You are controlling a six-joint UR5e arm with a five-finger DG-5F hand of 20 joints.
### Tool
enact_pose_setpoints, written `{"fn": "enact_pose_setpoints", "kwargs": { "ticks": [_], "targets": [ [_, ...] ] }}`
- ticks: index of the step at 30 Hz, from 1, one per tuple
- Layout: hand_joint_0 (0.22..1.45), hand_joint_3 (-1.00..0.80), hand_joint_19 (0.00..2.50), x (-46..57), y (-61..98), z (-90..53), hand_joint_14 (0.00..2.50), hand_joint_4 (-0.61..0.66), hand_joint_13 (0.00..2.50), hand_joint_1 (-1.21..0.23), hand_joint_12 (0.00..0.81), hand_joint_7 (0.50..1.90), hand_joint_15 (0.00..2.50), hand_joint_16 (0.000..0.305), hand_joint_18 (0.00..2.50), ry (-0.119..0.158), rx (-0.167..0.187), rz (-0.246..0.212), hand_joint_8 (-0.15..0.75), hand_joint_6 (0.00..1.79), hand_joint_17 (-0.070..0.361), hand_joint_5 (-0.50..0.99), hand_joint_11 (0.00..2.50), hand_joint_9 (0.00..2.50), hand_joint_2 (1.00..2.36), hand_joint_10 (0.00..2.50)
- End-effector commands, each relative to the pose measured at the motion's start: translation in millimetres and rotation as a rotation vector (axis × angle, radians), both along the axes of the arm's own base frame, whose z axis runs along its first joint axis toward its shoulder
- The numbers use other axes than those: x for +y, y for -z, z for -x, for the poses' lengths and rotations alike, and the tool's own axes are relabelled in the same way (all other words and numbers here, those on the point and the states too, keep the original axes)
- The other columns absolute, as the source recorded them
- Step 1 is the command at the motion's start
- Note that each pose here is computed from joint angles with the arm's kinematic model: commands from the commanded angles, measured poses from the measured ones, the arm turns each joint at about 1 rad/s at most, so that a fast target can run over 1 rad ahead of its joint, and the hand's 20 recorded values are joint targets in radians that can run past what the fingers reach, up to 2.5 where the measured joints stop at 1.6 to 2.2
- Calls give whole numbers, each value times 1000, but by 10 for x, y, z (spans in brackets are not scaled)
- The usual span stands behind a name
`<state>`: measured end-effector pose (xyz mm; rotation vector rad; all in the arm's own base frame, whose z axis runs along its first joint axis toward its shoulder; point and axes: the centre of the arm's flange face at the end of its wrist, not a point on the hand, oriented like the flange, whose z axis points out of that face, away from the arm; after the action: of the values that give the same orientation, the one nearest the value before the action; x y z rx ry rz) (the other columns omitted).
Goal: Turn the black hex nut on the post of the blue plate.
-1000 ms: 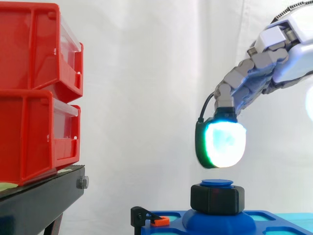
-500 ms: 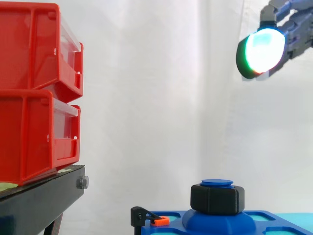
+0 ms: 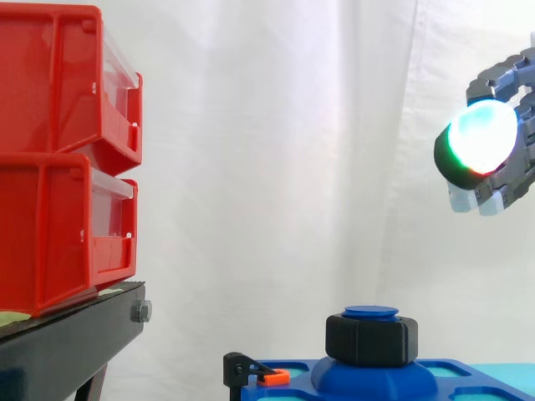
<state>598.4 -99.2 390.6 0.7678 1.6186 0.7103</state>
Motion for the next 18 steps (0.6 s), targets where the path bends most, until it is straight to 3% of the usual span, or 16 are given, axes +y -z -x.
{"fn": "enact_pose_setpoints", "kwargs": {
  "ticks": [1,8,11,18],
  "targets": [
    [450,-500,150,-2,1,-1,0,224,301,-525,363,717,10,52,208,10,1,-49,254,502,116,-210,0,425,1000,0],
    [451,-500,117,0,0,-2,0,206,396,-537,347,710,31,52,207,7,-1,-39,250,502,116,-198,0,543,1000,0],
    [447,-500,41,-10,0,-1,0,198,297,-538,346,720,3,53,0,9,-1,-39,242,502,118,-195,0,541,1000,0],
    [450,-500,4,-10,0,-1,0,161,163,-495,356,706,0,53,0,9,-1,-39,231,502,120,-206,0,446,1000,0]
  ]
}}
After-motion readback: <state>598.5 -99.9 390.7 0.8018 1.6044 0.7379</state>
